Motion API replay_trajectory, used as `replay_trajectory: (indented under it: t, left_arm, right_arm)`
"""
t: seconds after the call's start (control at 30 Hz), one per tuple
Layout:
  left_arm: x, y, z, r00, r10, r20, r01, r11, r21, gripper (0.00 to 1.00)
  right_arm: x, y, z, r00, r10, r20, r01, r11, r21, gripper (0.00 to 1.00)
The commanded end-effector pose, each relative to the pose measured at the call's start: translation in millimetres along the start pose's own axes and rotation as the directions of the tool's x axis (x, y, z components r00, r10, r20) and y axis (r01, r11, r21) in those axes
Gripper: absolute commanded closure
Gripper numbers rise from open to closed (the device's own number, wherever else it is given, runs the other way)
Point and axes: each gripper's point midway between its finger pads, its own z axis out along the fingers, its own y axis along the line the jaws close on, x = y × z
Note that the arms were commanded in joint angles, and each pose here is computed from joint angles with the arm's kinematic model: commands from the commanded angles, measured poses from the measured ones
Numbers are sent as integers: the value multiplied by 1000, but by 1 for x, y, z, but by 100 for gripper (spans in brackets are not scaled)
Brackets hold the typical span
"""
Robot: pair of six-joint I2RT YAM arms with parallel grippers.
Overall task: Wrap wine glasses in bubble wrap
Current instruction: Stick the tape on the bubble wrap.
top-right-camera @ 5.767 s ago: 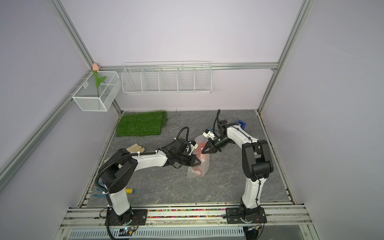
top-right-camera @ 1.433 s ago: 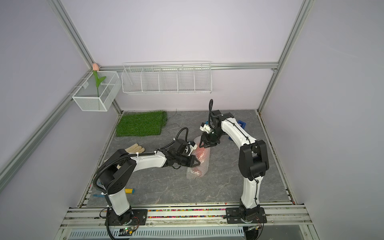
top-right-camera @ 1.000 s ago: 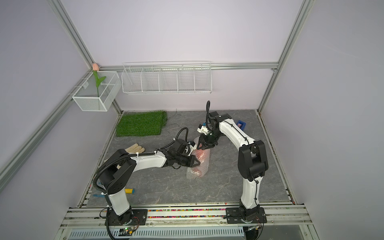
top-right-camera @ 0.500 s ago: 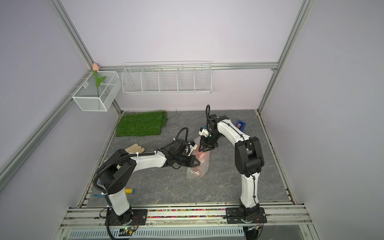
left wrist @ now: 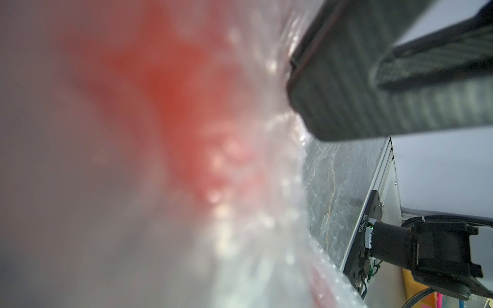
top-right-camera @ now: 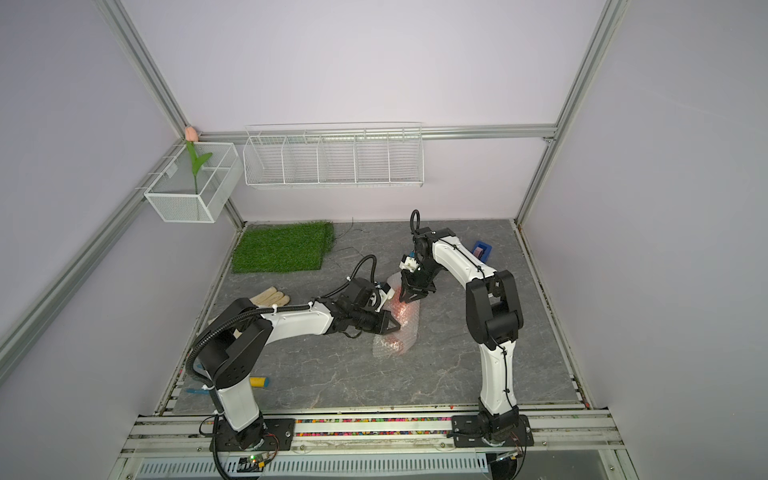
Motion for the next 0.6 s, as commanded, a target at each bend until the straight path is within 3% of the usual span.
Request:
replay_trajectory:
  t: [0.0,0.4,0.57]
  left_arm:
    - [37,27,4,991,-75,-110,65,994,-89,88]
    - [38,28,5,990,-76,-115,66,994,-91,88]
    - [37,27,4,991,-76,-112,66,994,-88,88]
  right_arm:
    - [-8,-9,3,999,44,3,-44,999,25,79]
    - [-12,-10,3,998,66,20,-67,997,34,75]
    - [-14,-11,6,996,89,18,-90,995,36,80]
